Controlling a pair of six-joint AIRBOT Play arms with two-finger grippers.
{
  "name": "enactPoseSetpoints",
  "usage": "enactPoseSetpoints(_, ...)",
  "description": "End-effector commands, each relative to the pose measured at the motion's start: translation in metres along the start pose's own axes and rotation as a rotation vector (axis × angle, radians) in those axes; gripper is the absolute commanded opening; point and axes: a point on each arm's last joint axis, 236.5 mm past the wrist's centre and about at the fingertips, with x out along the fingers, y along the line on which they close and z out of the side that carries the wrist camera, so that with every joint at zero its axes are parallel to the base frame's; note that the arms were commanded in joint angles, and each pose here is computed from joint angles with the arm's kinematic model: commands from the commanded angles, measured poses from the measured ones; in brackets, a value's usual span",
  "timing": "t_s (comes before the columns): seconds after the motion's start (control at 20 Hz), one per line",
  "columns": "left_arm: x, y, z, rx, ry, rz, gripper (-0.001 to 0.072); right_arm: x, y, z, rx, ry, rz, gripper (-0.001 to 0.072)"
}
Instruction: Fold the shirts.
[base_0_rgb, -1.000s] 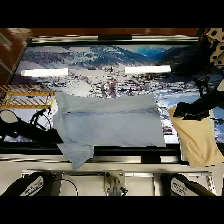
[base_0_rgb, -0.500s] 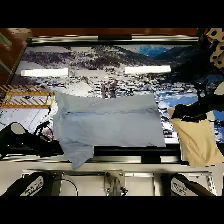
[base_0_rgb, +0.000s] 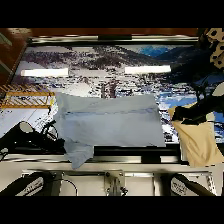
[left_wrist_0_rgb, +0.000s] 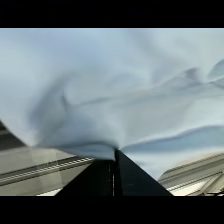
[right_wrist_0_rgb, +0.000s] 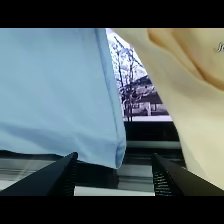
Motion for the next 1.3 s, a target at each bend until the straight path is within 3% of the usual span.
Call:
enactPoseSetpoints(0.0, -0.002, -0.004, 0.002, 0.040, 0.003, -0.004, 0.0039, 0.030, 0.010, -0.044, 0.053, 0.169, 0.120, 0.0635)
enactPoseSetpoints(0.15, -0.017, -0.012, 0.013, 0.089, -0.034, -0.004, 0.0039, 0.061, 0.029, -0.084, 0.091, 0.296, 0.237, 0.0635)
enactPoseSetpoints(0.65, -0.034, -0.020, 0.023, 0.119, -0.065, -0.002, 0.0039, 0.104, -0.002, -0.092, 0.103, 0.264, 0.077, 0.0635)
enactPoseSetpoints(0.8, -0.034, -0.020, 0.022, 0.119, -0.061, -0.003, 0.0039, 0.108, 0.005, -0.074, 0.148, 0.192, 0.103, 0.0629)
enactPoseSetpoints(0.9, -0.034, -0.020, 0.023, 0.120, -0.062, -0.002, 0.0039, 0.111, 0.014, -0.070, 0.172, 0.190, 0.147, 0.0491)
enactPoseSetpoints(1.25, -0.034, -0.020, 0.022, 0.120, -0.062, -0.001, 0.0039, 0.114, 0.025, -0.087, 0.151, 0.289, 0.203, 0.0491)
